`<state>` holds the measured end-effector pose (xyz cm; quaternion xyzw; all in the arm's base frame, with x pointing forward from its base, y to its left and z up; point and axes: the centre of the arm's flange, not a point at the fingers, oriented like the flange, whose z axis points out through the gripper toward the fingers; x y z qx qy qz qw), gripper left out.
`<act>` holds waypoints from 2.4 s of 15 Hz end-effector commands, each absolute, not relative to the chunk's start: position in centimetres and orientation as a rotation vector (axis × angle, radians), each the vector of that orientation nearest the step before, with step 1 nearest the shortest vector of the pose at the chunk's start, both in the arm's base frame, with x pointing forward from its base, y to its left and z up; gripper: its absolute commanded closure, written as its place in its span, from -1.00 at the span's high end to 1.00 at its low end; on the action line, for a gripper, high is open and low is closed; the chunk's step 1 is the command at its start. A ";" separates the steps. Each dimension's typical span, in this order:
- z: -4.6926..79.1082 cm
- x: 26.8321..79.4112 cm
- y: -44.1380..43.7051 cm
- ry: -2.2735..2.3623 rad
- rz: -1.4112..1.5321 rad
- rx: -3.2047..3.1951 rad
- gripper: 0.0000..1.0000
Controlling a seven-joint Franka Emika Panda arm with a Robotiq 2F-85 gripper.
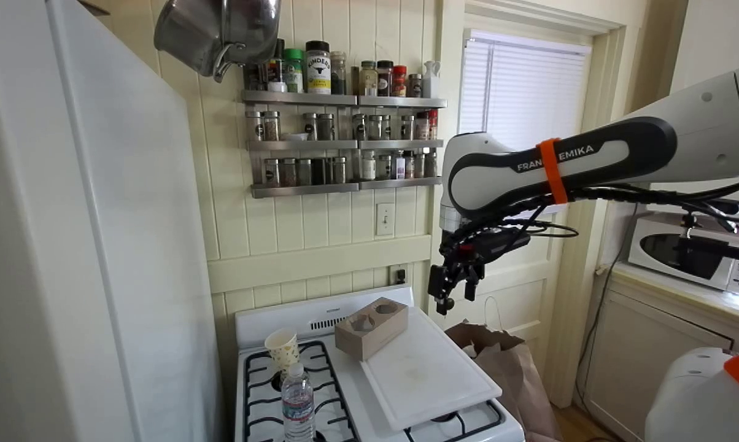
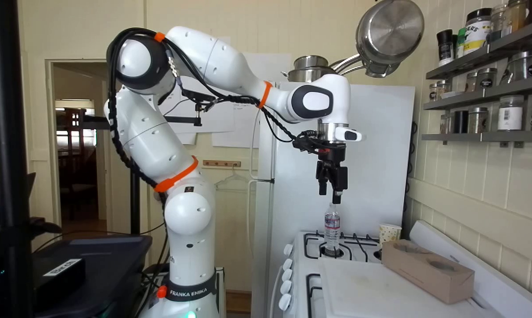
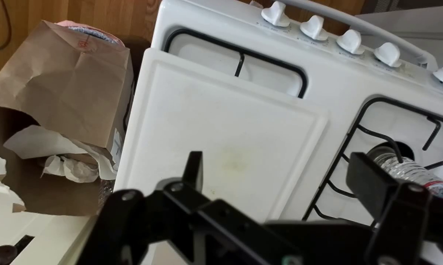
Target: Adjust the cup holder on the cutting board
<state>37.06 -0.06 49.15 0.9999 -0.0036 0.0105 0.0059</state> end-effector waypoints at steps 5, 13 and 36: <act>50.6 40.8 -0.2 0.147 0.327 2.953 1.00; 51.5 49.5 -2.7 0.116 0.319 3.077 1.00; 38.4 62.9 -10.0 -0.054 -0.107 2.930 1.00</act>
